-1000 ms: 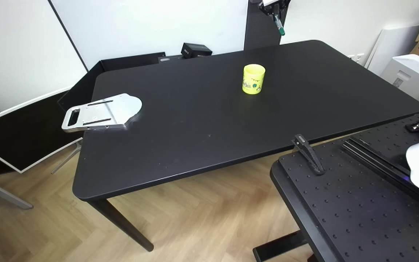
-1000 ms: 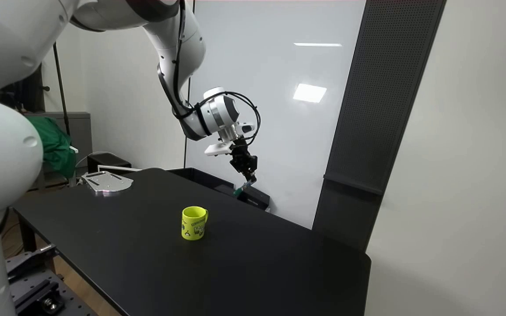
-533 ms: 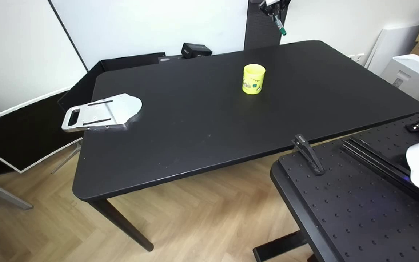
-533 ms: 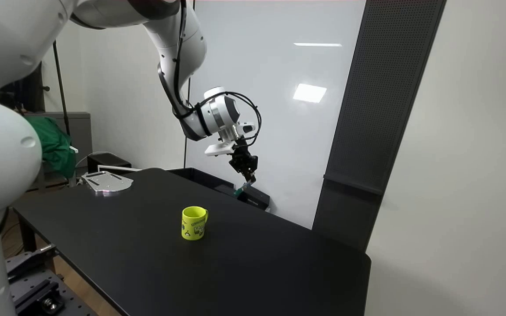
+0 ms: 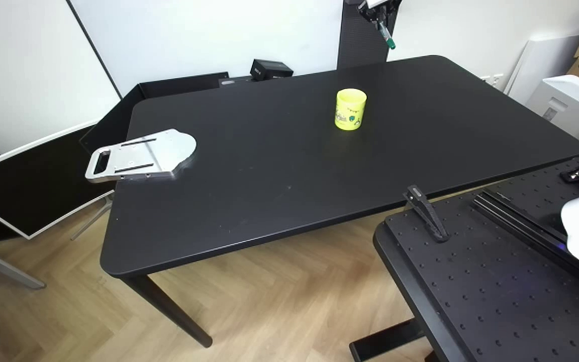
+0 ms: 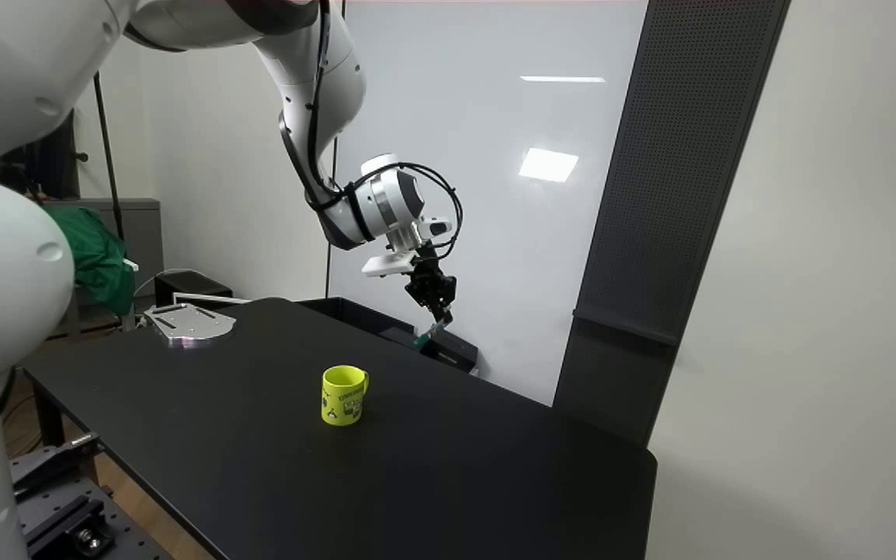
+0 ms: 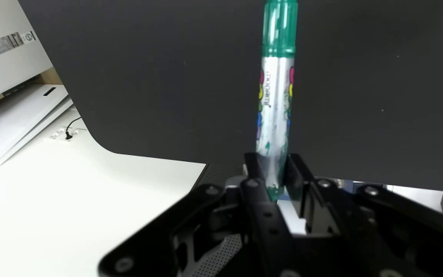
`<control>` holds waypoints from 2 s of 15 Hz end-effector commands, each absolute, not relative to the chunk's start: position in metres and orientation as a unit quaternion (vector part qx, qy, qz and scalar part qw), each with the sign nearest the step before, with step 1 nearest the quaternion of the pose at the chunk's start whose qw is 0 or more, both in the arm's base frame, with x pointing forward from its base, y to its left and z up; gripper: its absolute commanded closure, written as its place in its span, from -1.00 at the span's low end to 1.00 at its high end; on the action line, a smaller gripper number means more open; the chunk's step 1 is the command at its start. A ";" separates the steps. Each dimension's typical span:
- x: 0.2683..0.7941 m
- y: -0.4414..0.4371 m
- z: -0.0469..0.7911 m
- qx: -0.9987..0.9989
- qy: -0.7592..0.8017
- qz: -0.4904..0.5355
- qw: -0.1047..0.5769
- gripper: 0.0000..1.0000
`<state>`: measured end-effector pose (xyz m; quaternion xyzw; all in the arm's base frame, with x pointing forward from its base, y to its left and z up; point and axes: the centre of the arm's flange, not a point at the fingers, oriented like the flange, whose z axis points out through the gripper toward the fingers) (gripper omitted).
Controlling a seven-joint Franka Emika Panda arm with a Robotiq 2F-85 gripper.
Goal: Pick up the marker and put it in the cup
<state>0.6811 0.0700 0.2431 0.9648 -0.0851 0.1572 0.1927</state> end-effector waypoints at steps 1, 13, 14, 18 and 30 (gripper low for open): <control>0.681 0.070 0.243 0.965 -0.085 0.157 0.193 0.89; 0.670 0.111 0.233 0.973 -0.042 0.148 0.174 0.89; 0.668 0.113 0.232 0.973 -0.036 0.147 0.172 0.89; 0.663 0.152 0.220 0.976 -0.010 0.141 0.167 0.89; 0.640 0.193 0.198 0.982 0.042 0.140 0.121 0.89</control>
